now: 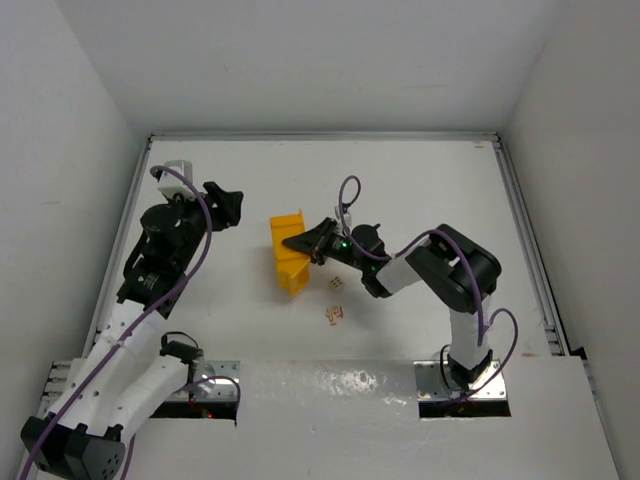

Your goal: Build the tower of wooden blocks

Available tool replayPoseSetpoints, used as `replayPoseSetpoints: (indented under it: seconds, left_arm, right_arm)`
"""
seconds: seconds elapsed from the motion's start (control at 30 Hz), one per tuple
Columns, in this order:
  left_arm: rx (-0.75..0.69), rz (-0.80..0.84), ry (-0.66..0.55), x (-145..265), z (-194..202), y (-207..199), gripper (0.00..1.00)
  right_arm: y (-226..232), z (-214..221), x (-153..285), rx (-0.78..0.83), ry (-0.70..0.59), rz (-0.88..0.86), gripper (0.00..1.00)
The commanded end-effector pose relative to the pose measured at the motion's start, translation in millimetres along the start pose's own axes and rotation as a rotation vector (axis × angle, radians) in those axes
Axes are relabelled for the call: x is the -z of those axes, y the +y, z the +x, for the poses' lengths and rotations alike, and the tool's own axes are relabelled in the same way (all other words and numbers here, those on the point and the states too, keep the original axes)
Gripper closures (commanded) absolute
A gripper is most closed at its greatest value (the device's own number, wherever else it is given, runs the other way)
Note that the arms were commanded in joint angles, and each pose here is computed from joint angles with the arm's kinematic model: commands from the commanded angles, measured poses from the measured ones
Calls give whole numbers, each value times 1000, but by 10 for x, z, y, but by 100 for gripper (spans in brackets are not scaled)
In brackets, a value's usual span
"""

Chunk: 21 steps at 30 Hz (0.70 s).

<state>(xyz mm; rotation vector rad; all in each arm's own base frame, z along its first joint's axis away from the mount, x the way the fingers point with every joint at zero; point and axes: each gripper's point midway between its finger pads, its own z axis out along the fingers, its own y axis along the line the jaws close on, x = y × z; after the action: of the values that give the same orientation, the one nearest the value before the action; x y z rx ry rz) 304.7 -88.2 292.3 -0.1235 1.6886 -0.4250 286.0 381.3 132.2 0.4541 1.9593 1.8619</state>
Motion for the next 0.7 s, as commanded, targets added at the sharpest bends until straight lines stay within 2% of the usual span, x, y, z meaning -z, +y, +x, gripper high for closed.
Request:
replayPoseSetpoints:
  seconds: [0.0, 0.07, 0.1, 0.2, 0.23, 0.33, 0.4, 0.57, 0.67]
  left_arm:
    - [1, 32, -46, 15, -142, -78, 39]
    - [1, 12, -43, 24, -129, -38, 39]
    - [1, 11, -49, 35, -147, -38, 39]
    - [4, 35, -49, 31, -150, -84, 38]
    - [5, 35, -40, 15, -125, -82, 38]
    - [2, 8, -37, -1, -109, -30, 38]
    - [2, -5, -42, -7, -124, -10, 38]
    - [-9, -58, -33, -48, -77, 99, 39]
    - [-5, -53, -38, -63, -95, 108, 39]
  right_arm:
    - [1186, -82, -24, 98, -2, -482, 100]
    - [1224, 69, 107, 149, -4, -481, 100]
    - [1263, 39, 227, 163, -55, -478, 100]
    - [1591, -82, 97, 175, -50, -571, 100]
    - [1573, -89, 25, 131, -42, -571, 100]
    - [1676, -49, 5, 210, -108, -594, 100]
    - [1780, -144, -31, 148, -126, -622, 100]
    - [1747, -159, 178, 100, -135, -595, 100]
    - [1962, -220, 128, 156, -166, -651, 100]
